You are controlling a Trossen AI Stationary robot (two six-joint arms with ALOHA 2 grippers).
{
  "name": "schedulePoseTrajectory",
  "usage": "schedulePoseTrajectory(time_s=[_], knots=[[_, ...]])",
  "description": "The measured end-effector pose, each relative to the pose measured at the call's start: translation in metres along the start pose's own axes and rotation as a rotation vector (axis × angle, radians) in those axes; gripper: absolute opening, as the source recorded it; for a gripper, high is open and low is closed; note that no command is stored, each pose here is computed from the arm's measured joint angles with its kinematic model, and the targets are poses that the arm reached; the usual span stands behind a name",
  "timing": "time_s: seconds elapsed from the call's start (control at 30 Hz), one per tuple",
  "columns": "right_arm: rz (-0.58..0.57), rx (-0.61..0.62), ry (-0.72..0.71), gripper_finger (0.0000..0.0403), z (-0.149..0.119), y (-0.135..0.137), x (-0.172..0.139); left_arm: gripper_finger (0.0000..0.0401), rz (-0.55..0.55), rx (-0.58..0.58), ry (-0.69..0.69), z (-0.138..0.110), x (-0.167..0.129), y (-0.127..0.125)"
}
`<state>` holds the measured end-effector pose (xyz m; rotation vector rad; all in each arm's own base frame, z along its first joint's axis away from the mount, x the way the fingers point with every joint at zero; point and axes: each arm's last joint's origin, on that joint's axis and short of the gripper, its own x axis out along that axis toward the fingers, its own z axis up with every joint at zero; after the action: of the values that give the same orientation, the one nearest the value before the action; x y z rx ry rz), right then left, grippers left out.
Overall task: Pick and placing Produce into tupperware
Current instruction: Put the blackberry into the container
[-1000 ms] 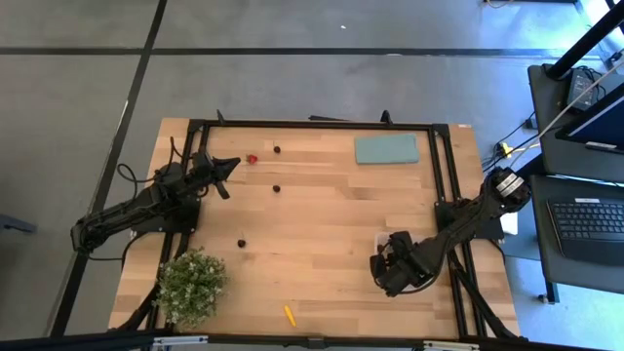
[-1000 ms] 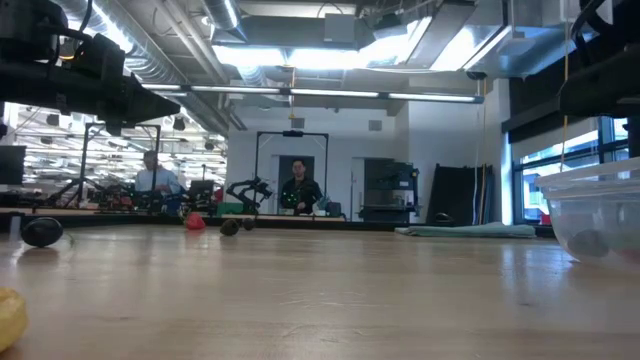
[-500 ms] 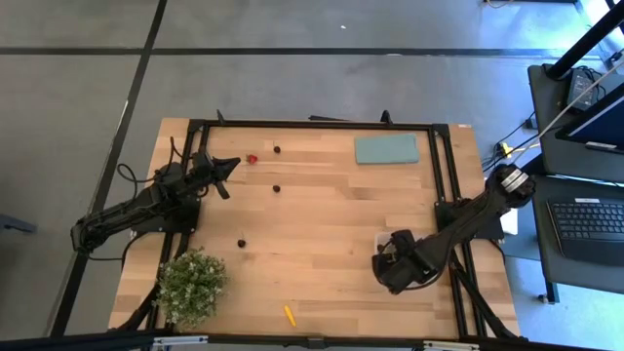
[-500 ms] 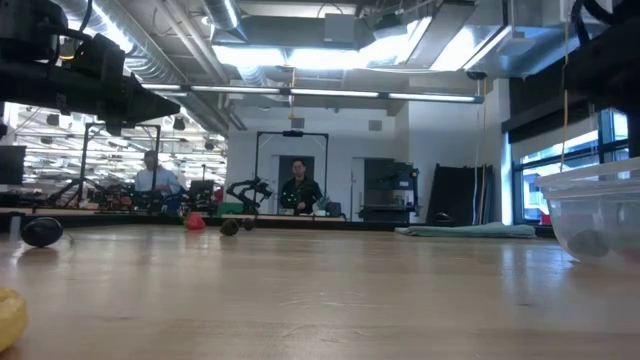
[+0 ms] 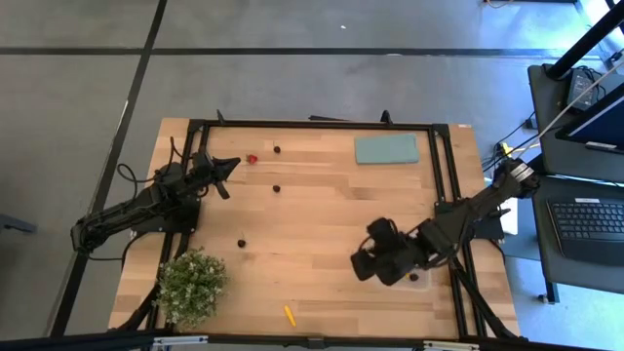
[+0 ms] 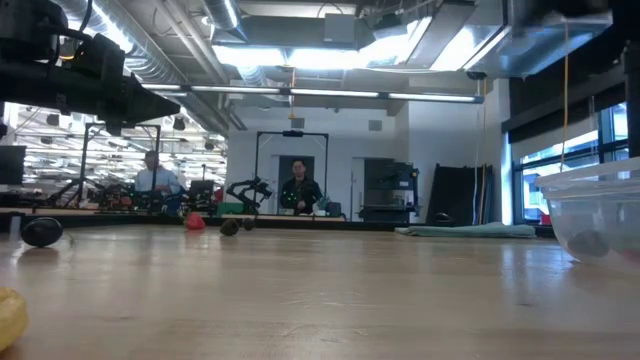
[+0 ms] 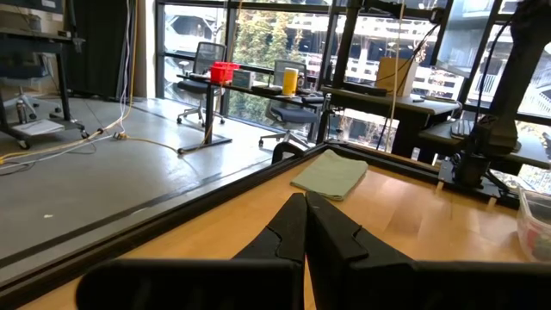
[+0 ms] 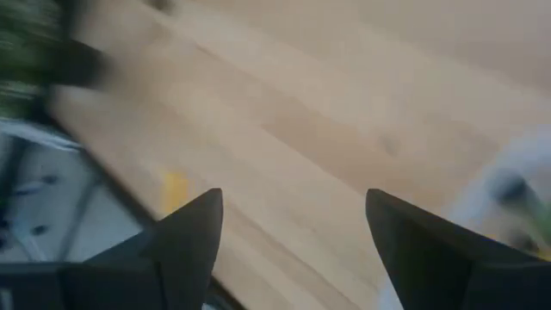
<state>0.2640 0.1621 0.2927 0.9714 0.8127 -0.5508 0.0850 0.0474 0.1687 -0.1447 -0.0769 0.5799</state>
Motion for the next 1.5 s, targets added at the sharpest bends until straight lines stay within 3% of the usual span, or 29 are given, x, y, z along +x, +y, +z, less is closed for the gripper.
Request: schedulePoseTrajectory(time_s=[0.2,0.53,0.63,0.77,0.93,1.07,1.23,1.33,1.5], knots=[[0.187,-0.126,-0.086,0.0287,0.03,0.035,0.004,0.0,0.0,0.0,0.0,0.0,0.0,0.0],[0.158,-0.24,-0.155,0.0287,0.053,0.046,0.031,0.0,-0.002,-0.029,-0.012,0.001,0.0,0.0],[0.146,-0.334,-0.194,0.0287,0.058,0.048,0.041,0.0,-0.003,-0.107,-0.013,0.001,0.0,0.0],[0.141,-0.516,-0.354,0.0287,0.062,0.057,0.048,0.0,-0.008,-0.256,-0.03,0.003,0.0,0.0],[0.124,-0.728,-0.465,0.0287,0.066,0.065,0.049,0.0,-0.03,-0.296,-0.074,0.008,0.0,-0.001],[0.058,-0.869,-0.455,0.0287,0.075,0.059,0.05,0.0,-0.132,-0.298,-0.134,0.015,-0.001,-0.005],[0.007,-0.948,-0.299,0.0287,0.093,0.041,0.05,0.0,-0.249,-0.291,-0.208,0.025,-0.004,-0.009],[-0.015,-0.985,-0.289,0.0287,0.101,0.03,0.048,0.0,-0.267,-0.291,-0.223,0.027,-0.005,-0.01],[0.093,-0.996,-0.33,0.0287,0.106,0.006,0.039,0.0,-0.302,-0.297,-0.217,0.026,-0.005,-0.013]])
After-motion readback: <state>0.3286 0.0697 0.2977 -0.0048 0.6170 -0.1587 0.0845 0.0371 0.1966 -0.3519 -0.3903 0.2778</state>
